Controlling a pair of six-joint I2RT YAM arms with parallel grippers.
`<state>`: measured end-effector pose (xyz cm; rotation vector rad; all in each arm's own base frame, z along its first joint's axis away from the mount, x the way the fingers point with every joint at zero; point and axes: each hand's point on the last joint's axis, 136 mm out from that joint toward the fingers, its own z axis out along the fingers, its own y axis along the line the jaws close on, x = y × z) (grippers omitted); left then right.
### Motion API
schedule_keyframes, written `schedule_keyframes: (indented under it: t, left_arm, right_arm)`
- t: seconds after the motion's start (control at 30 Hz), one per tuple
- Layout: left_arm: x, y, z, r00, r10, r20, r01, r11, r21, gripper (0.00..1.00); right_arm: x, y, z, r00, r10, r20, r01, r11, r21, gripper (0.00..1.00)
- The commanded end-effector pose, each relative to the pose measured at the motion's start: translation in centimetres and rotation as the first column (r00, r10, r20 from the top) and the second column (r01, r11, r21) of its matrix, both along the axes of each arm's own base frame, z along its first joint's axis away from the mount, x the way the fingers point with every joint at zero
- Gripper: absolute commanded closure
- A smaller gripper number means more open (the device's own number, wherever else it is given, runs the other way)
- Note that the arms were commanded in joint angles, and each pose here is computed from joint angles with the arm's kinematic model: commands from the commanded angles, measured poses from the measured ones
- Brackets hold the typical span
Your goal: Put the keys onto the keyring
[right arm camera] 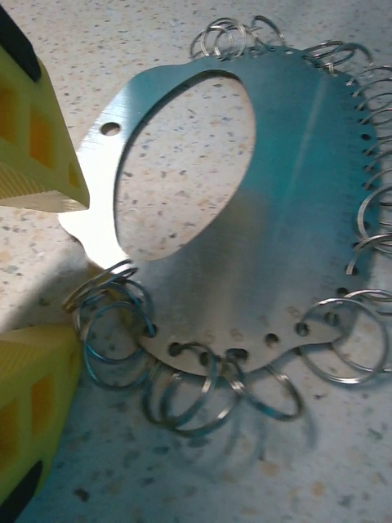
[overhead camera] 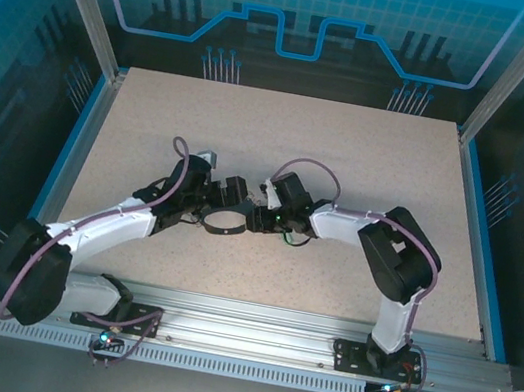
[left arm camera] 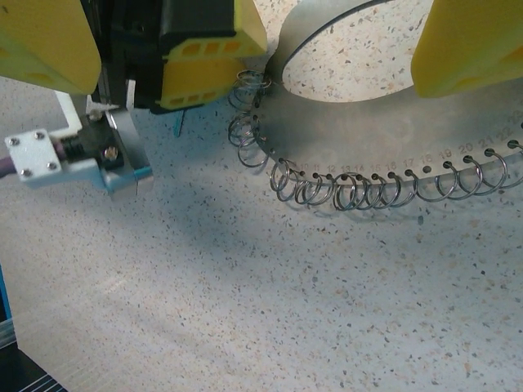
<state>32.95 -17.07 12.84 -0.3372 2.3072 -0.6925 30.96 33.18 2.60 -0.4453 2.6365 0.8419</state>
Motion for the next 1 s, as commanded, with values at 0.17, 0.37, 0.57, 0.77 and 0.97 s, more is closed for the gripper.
schedule_keyframes:
  t: [0.17, 0.37, 0.57, 0.77, 0.97]
  left_arm:
    - [0.3, -1.0, 0.8, 1.0, -0.027, 0.011, 0.027, 0.999, -0.027, 0.01]
    - [0.2, -0.9, 1.0, 1.0, -0.028, 0.014, 0.028, 0.999, -0.029, 0.01]
    - [0.0, -0.9, 1.2, 0.999, -0.029, 0.019, 0.03, 0.999, -0.029, 0.01]
    - [-0.1, -0.8, 1.4, 0.999, -0.028, 0.022, 0.028, 0.999, -0.03, 0.01]
    - [-0.2, 0.0, 2.0, 0.999, -0.013, 0.04, 0.013, 1.0, 0.001, 0.01]
  right_arm:
    - [1.7, 0.9, 0.8, 1.0, 0.013, 0.017, -0.013, 1.0, 0.025, 0.61]
    - [1.7, 1.0, 0.5, 1.0, 0.014, 0.009, -0.014, 1.0, 0.022, 0.65]
    - [1.1, 0.6, 0.9, 0.999, 0.028, 0.025, -0.029, 0.999, 0.025, 0.62]
    - [-0.2, 0.0, 3.0, 0.994, 0.066, 0.086, -0.066, 0.998, -0.009, 0.57]
    - [-0.8, -0.2, 3.2, 0.982, 0.136, 0.132, -0.119, 0.984, -0.131, 0.57]
